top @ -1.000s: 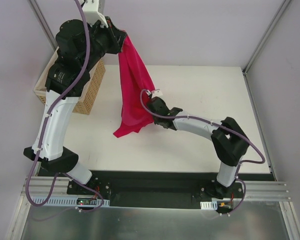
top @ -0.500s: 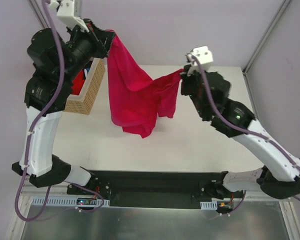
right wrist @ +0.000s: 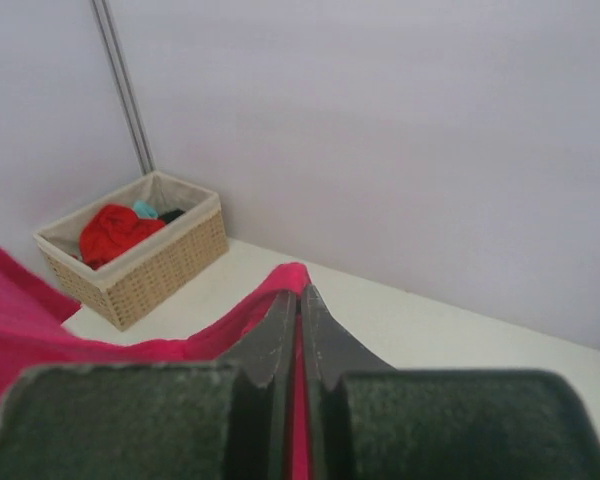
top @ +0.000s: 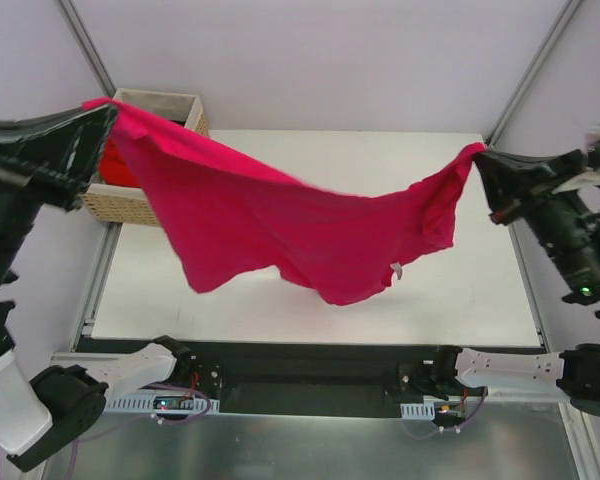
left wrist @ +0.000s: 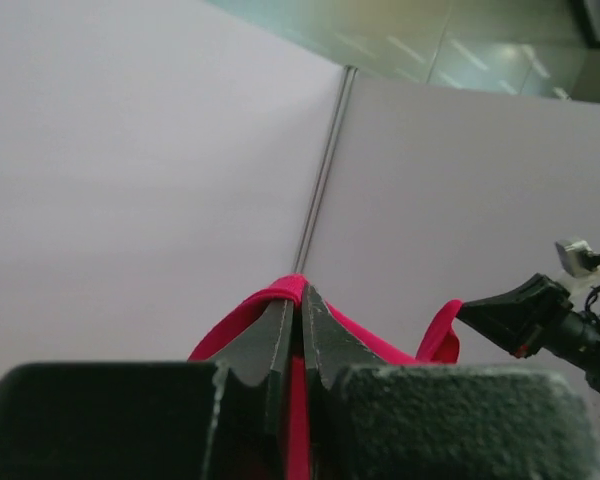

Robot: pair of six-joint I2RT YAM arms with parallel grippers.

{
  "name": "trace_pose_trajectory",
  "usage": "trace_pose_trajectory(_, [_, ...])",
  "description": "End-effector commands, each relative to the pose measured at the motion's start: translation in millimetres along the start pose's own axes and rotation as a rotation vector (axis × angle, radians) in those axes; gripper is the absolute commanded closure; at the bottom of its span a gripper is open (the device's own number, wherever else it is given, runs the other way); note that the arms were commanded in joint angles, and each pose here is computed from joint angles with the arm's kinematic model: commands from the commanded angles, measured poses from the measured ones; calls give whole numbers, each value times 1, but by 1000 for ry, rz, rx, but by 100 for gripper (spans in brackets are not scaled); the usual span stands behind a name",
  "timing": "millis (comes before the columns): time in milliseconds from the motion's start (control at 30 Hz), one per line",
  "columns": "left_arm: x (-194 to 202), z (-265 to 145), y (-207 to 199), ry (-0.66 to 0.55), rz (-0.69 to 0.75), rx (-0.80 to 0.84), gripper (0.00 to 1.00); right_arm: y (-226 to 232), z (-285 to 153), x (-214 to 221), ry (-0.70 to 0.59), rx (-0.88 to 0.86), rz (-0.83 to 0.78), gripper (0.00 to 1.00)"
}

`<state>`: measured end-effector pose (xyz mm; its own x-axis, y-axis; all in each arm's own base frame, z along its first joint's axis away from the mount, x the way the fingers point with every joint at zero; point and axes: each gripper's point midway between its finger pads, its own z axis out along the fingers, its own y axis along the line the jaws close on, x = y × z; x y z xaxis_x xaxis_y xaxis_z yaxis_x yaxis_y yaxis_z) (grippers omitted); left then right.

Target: Fold and stack the t-shirts

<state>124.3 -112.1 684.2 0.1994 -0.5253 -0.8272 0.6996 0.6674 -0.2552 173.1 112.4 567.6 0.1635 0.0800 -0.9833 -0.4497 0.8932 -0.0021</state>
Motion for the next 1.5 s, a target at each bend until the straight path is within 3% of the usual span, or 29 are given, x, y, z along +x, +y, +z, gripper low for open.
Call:
trace_pose_trajectory(0, [-38, -29, -28, -132, -15, 93, 100, -8, -17, -23, -62, -61, -7, 99])
trace_pose_trajectory(133, [-22, -37, -23, -109, -45, 80, 100, -6, -18, -29, -82, -81, -4, 99])
trace_pose_trajectory(267, [24, -24, 5, -32, -81, -2, 100, 0, -6, -17, -53, -49, -30, 99])
trace_pose_trajectory(433, [54, -7, 17, 26, -99, -11, 100, 7, 1, -22, -75, -61, -25, 99])
trace_pose_trajectory(633, [23, 6, -9, -14, -65, 105, 100, 10, -1, -56, -153, -110, -58, 99])
trace_pose_trajectory(1000, [-52, -38, -64, -232, 37, 305, 100, 9, -47, -120, -402, -307, -27, 99])
trace_pose_trajectory(1200, [-55, -66, -78, -262, 22, 370, 100, 17, -78, -124, -471, -448, 9, 99])
trace_pose_trajectory(1467, [-42, -75, -67, -263, 25, 323, 100, -7, -95, -118, -482, -387, 40, 99])
